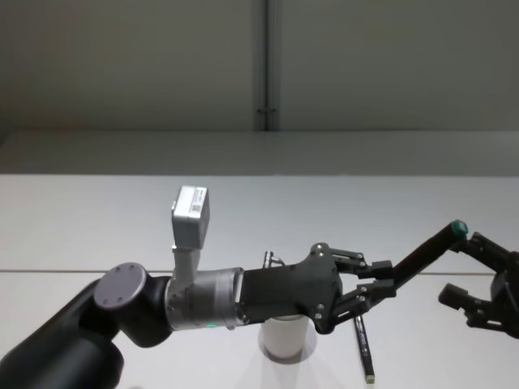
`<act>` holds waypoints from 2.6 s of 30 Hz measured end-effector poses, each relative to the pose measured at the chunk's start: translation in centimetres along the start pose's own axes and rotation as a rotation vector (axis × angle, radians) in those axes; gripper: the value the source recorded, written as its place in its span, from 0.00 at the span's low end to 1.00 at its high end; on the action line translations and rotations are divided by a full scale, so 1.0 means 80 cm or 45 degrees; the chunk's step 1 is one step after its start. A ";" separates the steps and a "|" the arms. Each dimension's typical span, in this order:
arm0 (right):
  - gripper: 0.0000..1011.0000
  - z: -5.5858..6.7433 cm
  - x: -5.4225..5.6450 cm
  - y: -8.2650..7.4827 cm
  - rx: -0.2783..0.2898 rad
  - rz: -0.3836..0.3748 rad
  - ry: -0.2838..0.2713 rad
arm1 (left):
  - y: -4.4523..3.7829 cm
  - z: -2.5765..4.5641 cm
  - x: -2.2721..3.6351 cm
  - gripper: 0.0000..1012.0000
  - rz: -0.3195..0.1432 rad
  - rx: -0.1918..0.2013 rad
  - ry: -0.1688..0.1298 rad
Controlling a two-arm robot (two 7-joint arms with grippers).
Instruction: Place the pen into the pen holder.
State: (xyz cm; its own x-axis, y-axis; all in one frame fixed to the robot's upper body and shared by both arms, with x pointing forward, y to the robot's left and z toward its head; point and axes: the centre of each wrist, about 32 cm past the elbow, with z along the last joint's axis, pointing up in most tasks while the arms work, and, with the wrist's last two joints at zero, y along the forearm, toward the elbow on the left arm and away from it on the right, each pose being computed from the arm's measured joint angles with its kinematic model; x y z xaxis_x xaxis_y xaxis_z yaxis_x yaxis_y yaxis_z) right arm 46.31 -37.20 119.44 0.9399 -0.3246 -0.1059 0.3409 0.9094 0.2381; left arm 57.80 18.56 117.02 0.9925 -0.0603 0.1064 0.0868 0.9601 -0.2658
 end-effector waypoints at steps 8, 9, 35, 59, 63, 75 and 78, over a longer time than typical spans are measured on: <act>0.99 0.000 0.000 0.007 0.005 0.044 0.010 | 0.000 0.0000 0.0000 0.16 0.000 0.000 0.000; 0.99 0.000 0.000 0.008 0.006 0.047 0.010 | 0.000 0.0000 0.0000 0.16 0.000 0.000 0.000; 0.99 -0.002 -0.007 0.042 0.054 0.108 0.003 | 0.000 0.0000 0.0000 0.16 0.000 0.000 0.000; 0.99 -0.003 -0.007 0.056 0.033 0.077 -0.059 | 0.000 0.0000 0.0000 0.16 0.000 0.000 0.000; 0.99 -0.003 -0.007 0.057 0.036 0.071 -0.059 | 0.000 0.0000 0.0000 0.16 0.000 0.000 0.000; 0.99 -0.003 -0.007 0.056 0.035 0.070 -0.058 | 0.000 0.0000 0.0000 0.16 0.000 0.000 0.000; 0.93 -0.003 -0.007 0.056 0.035 0.070 -0.058 | 0.000 0.0000 0.0000 0.16 0.000 0.000 0.000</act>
State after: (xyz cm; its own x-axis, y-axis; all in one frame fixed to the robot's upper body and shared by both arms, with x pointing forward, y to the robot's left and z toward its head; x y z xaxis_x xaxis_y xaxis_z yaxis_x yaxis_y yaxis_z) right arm 47.29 -32.87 120.31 0.9569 -0.2866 -0.0480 0.2887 0.9190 0.2685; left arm 57.80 18.56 117.01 0.9925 -0.0603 0.1064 0.0868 0.9601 -0.2658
